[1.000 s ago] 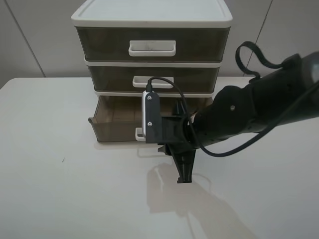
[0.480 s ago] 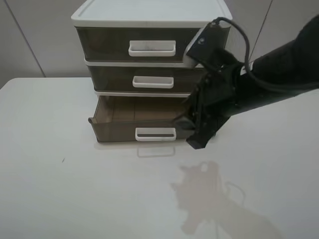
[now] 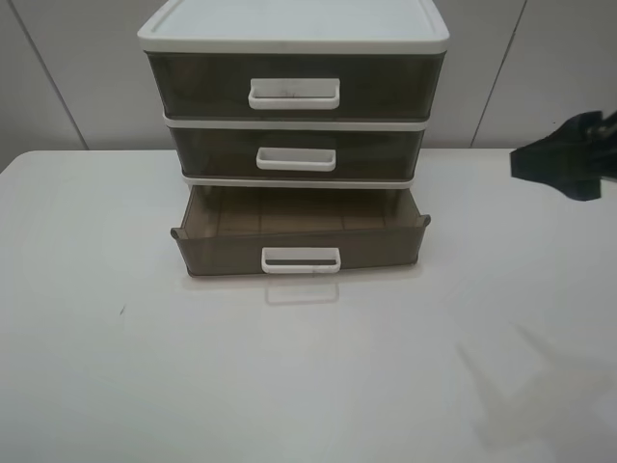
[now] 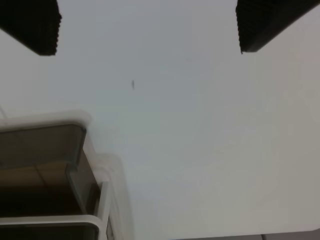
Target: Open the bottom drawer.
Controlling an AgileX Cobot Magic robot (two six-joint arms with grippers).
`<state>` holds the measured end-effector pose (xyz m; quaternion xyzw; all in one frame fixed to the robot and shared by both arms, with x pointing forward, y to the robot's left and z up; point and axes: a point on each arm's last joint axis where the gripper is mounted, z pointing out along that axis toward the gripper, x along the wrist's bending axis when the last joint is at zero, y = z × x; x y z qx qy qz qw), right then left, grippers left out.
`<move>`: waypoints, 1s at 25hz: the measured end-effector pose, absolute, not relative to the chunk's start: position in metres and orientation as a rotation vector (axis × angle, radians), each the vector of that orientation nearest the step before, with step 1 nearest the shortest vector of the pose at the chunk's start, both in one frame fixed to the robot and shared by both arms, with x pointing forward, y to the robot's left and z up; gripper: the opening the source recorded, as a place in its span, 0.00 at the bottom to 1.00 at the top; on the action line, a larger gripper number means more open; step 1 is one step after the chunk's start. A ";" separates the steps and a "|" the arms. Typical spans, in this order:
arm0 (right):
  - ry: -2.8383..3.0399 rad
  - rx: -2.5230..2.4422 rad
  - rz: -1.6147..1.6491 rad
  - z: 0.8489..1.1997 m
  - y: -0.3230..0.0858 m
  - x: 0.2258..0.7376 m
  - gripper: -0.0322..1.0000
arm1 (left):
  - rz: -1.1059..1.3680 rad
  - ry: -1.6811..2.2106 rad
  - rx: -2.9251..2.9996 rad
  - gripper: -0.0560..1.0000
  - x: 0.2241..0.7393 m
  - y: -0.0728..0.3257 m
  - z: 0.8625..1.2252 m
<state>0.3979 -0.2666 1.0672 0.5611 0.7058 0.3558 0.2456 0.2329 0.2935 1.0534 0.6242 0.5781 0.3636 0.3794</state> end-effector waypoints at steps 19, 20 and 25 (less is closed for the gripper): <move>1.532 1.544 0.897 1.074 -0.306 0.214 0.75 | 0.929 1.477 1.594 0.73 0.233 0.293 1.053; 1.536 1.548 0.894 1.073 -0.306 0.213 0.75 | 0.929 1.477 1.594 0.73 0.233 0.293 1.053; 1.544 1.547 0.914 1.074 -0.304 0.214 0.75 | 0.930 1.477 1.595 0.73 0.233 0.294 1.053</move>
